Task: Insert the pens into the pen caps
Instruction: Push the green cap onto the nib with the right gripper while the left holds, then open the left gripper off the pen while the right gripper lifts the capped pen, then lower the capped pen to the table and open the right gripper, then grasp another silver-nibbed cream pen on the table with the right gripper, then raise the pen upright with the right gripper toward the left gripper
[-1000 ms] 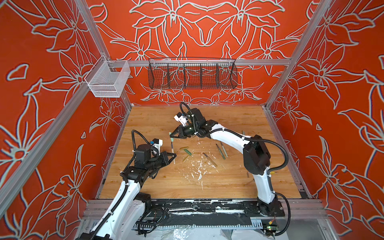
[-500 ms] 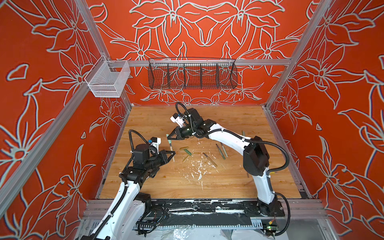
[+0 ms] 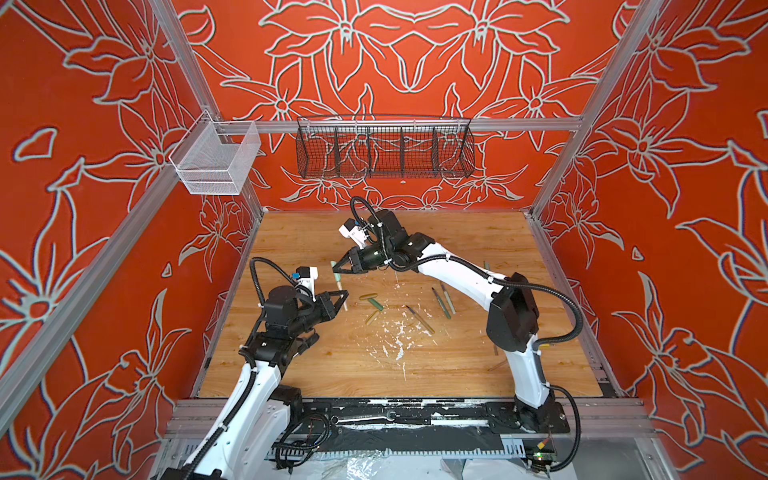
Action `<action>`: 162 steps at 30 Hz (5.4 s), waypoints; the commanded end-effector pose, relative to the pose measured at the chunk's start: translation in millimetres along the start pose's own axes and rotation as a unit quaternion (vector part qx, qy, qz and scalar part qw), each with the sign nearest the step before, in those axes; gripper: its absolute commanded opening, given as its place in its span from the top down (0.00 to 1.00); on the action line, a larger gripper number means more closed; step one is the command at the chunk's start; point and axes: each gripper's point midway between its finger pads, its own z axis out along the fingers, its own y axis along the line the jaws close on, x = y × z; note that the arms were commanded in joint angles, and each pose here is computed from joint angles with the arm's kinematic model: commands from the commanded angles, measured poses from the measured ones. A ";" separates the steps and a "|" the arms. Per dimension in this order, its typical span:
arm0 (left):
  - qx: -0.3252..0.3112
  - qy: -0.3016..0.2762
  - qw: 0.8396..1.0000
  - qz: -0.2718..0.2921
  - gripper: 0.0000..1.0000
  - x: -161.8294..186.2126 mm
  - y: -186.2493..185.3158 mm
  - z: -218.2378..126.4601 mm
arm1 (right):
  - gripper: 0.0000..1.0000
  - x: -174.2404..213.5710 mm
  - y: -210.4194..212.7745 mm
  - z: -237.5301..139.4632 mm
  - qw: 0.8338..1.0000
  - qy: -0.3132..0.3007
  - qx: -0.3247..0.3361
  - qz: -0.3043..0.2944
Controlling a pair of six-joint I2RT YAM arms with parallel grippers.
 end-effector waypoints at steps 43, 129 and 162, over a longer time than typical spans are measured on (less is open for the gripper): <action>0.111 -0.119 0.979 0.122 1.00 -176.7 -90.6 -6.3 | 1.00 37.9 -45.5 -16.8 0.993 0.089 0.039 0.061; -0.050 0.040 0.996 -0.054 0.03 -44.5 0.7 -13.2 | 0.66 147.8 -309.8 -218.7 0.855 0.200 0.453 0.157; -0.008 0.126 0.990 0.055 0.03 23.8 -32.2 58.8 | 0.95 60.0 -183.3 -167.6 0.973 0.044 0.219 0.059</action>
